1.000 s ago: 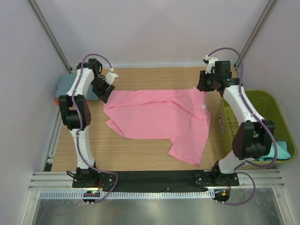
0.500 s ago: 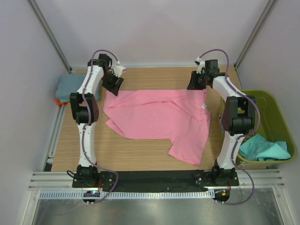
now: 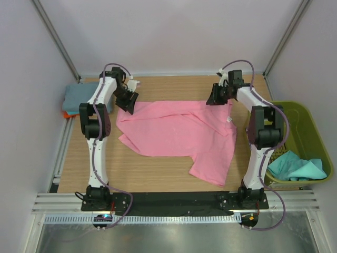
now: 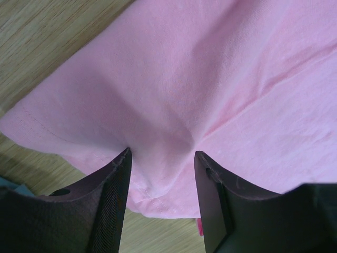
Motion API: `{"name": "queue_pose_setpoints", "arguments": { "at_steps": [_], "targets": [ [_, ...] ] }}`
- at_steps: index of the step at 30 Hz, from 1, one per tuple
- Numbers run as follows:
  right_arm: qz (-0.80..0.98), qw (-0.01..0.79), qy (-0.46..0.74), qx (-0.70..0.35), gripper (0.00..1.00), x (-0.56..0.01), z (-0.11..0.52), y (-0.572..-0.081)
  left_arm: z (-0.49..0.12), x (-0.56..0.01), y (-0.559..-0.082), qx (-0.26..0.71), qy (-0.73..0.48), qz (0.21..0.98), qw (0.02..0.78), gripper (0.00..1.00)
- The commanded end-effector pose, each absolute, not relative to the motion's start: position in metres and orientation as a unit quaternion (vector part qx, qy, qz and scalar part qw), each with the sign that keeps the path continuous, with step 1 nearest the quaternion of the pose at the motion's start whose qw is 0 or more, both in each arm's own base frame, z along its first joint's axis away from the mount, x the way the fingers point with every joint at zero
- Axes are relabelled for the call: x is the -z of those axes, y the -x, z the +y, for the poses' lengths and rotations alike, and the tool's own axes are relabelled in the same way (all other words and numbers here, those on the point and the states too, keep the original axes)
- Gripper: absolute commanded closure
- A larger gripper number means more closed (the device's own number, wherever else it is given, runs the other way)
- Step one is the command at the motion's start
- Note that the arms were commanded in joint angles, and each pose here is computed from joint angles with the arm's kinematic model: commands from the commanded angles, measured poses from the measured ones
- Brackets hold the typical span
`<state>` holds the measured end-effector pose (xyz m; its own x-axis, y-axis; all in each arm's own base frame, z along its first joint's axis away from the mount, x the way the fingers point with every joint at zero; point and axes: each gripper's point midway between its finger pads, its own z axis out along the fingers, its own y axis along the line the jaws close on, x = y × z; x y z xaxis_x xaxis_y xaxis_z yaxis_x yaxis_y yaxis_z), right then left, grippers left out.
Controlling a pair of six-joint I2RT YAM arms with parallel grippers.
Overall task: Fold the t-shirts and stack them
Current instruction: Fold the tshirt
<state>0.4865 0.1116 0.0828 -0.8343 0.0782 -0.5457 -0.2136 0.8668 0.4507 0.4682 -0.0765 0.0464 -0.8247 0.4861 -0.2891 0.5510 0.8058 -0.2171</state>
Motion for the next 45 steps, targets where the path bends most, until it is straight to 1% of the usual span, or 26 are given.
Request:
{"name": "queue_pose_setpoints", "arguments": {
  "at_steps": [1,12,24,31,41,43,44,45],
  "targets": [
    [0.922,0.293,0.044,-0.249,0.68,-0.086,0.111,-0.491,-0.078,-0.046,-0.471,0.156,-0.263,0.945,0.115,0.48],
    [0.935,0.260,0.038,-0.240,0.68,-0.057,0.107,-0.475,-0.071,-0.034,-0.467,0.150,-0.256,0.950,0.098,0.49],
    [0.937,0.266,0.042,-0.224,0.67,-0.051,0.101,-0.487,-0.074,-0.032,-0.462,0.160,-0.252,0.950,0.090,0.50],
    [0.934,0.279,0.054,-0.215,0.64,-0.058,0.099,-0.493,-0.077,-0.030,-0.461,0.168,-0.250,0.950,0.087,0.51],
    [0.934,0.266,0.047,-0.232,0.63,-0.041,0.103,-0.497,-0.080,-0.033,-0.463,0.173,-0.239,0.951,0.092,0.51],
    [0.934,0.266,0.046,-0.234,0.66,-0.040,0.105,-0.500,-0.080,-0.032,-0.460,0.176,-0.237,0.952,0.087,0.51],
    [0.933,0.268,0.047,-0.234,0.68,-0.041,0.105,-0.502,-0.080,-0.032,-0.460,0.176,-0.237,0.951,0.087,0.51],
    [0.934,0.268,0.048,-0.233,0.79,-0.041,0.105,-0.502,-0.080,-0.032,-0.460,0.176,-0.237,0.951,0.088,0.51]
  ]
}}
